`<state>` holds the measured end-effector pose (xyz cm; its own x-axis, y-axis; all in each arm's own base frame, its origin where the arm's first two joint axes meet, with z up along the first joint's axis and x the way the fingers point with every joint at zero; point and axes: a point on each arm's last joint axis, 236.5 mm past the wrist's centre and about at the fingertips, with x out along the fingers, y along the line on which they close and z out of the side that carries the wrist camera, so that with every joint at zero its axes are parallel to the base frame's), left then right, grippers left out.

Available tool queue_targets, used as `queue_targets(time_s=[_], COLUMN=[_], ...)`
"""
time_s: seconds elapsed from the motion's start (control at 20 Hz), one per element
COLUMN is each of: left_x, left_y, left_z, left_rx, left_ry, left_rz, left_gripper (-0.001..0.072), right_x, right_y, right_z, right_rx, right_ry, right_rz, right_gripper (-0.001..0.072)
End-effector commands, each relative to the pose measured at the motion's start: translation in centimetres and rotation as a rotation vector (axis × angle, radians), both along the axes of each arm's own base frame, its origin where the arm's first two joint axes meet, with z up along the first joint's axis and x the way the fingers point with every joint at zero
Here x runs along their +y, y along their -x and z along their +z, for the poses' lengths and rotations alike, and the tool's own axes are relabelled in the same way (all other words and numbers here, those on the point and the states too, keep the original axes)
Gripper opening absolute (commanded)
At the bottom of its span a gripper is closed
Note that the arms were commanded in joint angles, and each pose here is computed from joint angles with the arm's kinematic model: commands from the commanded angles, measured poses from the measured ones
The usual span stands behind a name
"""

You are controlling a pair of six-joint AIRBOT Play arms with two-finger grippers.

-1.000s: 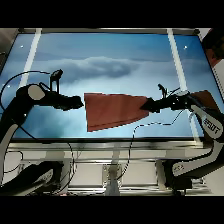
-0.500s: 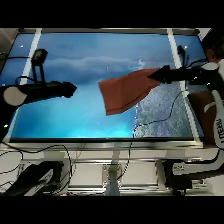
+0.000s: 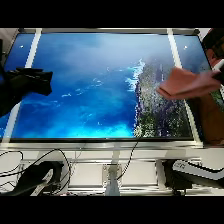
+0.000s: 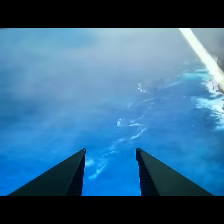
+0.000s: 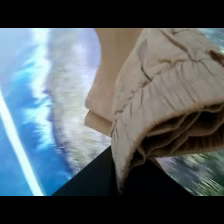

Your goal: Fold the clothes and pants, and hang the long-sleeved shirts on hangers.

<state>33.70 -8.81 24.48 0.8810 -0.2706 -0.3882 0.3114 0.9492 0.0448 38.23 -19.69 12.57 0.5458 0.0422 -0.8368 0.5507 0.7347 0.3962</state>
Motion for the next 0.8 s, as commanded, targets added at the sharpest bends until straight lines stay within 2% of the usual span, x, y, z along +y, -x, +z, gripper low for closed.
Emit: queue_targets(time_s=[0.0,0.15,0.35,0.45,0.6,0.75], left_x=[0.6,0.5,0.5,0.5,0.5,0.5], left_y=[0.3,0.3,0.1,-0.1,-0.1,-0.2], left_z=[0.8,0.7,0.5,0.2,0.2,0.2], left_rx=[-0.032,-0.031,-0.023,-0.015,-0.014,-0.014], left_ry=[-0.022,-0.022,-0.023,-0.025,-0.025,-0.025], left_rz=[0.011,0.011,0.012,0.011,0.011,0.011], left_gripper=[0.0348,0.0349,0.0348,0.0348,0.0348,0.0349], right_x=[-6.4,-10.1,-13.6,-14.4,-14.9,-14.4], right_y=[8.9,12.4,13.6,14.6,19.2,23.9], right_z=[-1.5,-0.2,3.9,5.1,3.7,1.2], right_rx=[0.208,0.199,0.052,0.025,0.189,0.355], right_ry=[-0.011,0.053,0.182,0.204,0.227,0.183], right_rz=[-0.286,-0.415,-0.538,-0.602,-0.681,-0.772], right_gripper=[0.0023,0.0023,0.0023,0.0023,0.0023,0.0023])
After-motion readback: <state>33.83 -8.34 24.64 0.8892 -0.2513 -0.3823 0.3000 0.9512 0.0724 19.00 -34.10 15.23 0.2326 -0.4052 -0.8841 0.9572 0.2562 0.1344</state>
